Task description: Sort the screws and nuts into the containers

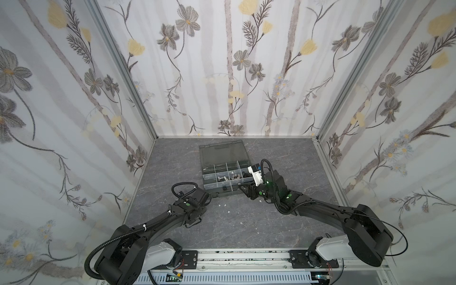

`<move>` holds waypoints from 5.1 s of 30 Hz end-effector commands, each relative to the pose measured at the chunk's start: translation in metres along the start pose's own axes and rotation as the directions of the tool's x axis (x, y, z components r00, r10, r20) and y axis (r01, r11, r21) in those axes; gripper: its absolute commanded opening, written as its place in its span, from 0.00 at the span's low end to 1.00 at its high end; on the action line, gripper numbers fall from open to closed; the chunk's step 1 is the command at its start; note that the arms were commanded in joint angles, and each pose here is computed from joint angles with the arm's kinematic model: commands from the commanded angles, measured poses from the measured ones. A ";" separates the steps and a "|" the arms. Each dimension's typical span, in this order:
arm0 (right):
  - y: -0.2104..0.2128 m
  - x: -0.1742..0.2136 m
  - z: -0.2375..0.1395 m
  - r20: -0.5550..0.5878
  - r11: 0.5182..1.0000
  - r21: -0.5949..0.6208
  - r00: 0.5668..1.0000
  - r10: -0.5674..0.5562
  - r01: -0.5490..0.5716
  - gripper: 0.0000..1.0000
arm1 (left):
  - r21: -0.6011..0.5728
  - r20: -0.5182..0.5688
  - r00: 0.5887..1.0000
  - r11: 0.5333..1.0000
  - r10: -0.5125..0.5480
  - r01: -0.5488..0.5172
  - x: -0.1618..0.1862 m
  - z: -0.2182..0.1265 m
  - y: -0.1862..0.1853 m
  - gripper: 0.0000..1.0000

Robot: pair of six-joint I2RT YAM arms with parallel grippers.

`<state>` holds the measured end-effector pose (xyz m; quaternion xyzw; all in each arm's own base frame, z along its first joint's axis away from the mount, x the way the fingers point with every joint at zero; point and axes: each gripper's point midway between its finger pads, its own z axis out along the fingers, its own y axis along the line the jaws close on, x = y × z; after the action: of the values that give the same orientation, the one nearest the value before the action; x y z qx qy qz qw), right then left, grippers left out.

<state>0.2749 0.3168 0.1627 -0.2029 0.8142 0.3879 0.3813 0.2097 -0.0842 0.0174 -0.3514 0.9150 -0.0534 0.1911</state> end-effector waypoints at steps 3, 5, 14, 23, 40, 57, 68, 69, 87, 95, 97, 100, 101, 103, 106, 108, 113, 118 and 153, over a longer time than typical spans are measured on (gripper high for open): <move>0.004 -0.009 -0.001 0.036 1.000 -0.015 0.999 -0.011 0.011 0.41 | -0.006 -0.020 1.000 1.000 0.003 -0.003 0.008 0.004 0.004 0.44; 0.004 -0.008 -0.001 0.034 1.000 -0.015 0.999 -0.012 0.012 0.41 | -0.011 -0.025 1.000 1.000 0.005 -0.006 0.010 0.004 0.006 0.40; 0.003 -0.009 -0.001 0.036 1.000 -0.013 0.999 -0.010 0.011 0.41 | -0.045 -0.030 0.998 0.998 0.046 -0.047 0.012 0.005 0.010 0.29; 0.003 -0.011 -0.003 0.042 1.000 -0.008 0.999 -0.016 0.016 0.41 | -0.042 -0.023 0.996 0.995 0.089 -0.090 0.010 0.002 -0.004 0.21; -0.002 -0.010 -0.003 0.041 1.000 0.012 0.999 -0.012 0.011 0.41 | 0.091 0.085 0.984 0.983 0.154 -0.162 -0.034 -0.047 -0.090 0.19; 0.008 -0.010 -0.011 0.040 1.000 0.000 0.999 -0.026 0.027 0.42 | 0.075 0.059 0.970 0.967 0.238 -0.242 -0.047 -0.006 -0.146 0.27; 0.032 0.042 0.006 -0.087 0.996 -0.019 0.992 -0.091 0.090 0.43 | 0.133 0.149 0.958 0.956 0.243 -0.263 -0.076 -0.043 -0.159 0.59; 0.036 0.046 0.008 -0.093 0.995 -0.027 0.991 -0.099 0.097 0.43 | 0.140 0.173 0.955 0.954 0.241 -0.266 -0.081 -0.051 -0.158 0.60; 0.137 0.109 0.116 -0.265 0.949 -0.245 0.928 -0.260 0.196 0.50 | 0.439 0.573 0.815 0.809 0.083 -0.391 -0.143 -0.258 -0.107 0.84; 0.150 0.124 0.164 -0.315 0.935 -0.275 0.897 -0.309 0.225 0.55 | 0.460 0.605 0.794 0.786 0.063 -0.413 -0.136 -0.279 -0.083 0.87; 0.153 0.125 0.172 -0.320 0.930 -0.285 0.892 -0.320 0.231 0.58 | 0.456 0.609 0.790 0.785 0.068 -0.419 -0.135 -0.279 -0.079 0.87; 0.155 0.134 0.186 -0.353 0.924 -0.296 0.872 -0.340 0.241 0.62 | 0.450 0.615 0.785 0.785 0.073 -0.425 -0.134 -0.279 -0.076 0.88; 0.154 0.137 0.190 -0.366 0.924 -0.295 0.864 -0.346 0.245 0.62 | 0.446 0.616 0.784 0.788 0.074 -0.424 -0.134 -0.277 -0.075 0.88; 0.152 0.143 0.196 -0.386 0.925 -0.290 0.854 -0.350 0.248 0.63 | 0.443 0.619 0.782 0.788 0.076 -0.427 -0.133 -0.276 -0.073 0.89; 0.147 0.149 0.204 -0.407 0.927 -0.278 0.843 -0.351 0.252 0.62 | 0.439 0.619 0.781 0.789 0.081 -0.429 -0.131 -0.273 -0.069 0.89; 0.144 0.151 0.208 -0.413 0.927 -0.269 0.839 -0.355 0.260 0.62 | 0.435 0.619 0.781 0.791 0.084 -0.430 -0.129 -0.269 -0.067 0.90; 0.136 0.160 0.222 -0.432 0.922 -0.254 0.819 -0.378 0.292 0.59 | 0.425 0.621 0.778 0.796 0.090 -0.431 -0.128 -0.267 -0.063 0.90; 0.127 0.167 0.228 -0.446 0.914 -0.229 0.799 -0.404 0.335 0.54 | 0.414 0.631 0.770 0.799 0.094 -0.436 -0.129 -0.269 -0.059 0.91; 0.114 0.175 0.210 -0.448 0.865 -0.167 0.746 -0.494 0.472 0.13 | 0.399 0.630 0.772 0.818 0.083 -0.414 -0.131 -0.269 -0.054 0.93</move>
<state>0.2002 0.5696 0.0232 -0.4899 0.7718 0.2709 0.3017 0.2280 -0.0494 0.3194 -0.1464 0.8029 -0.1604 0.5552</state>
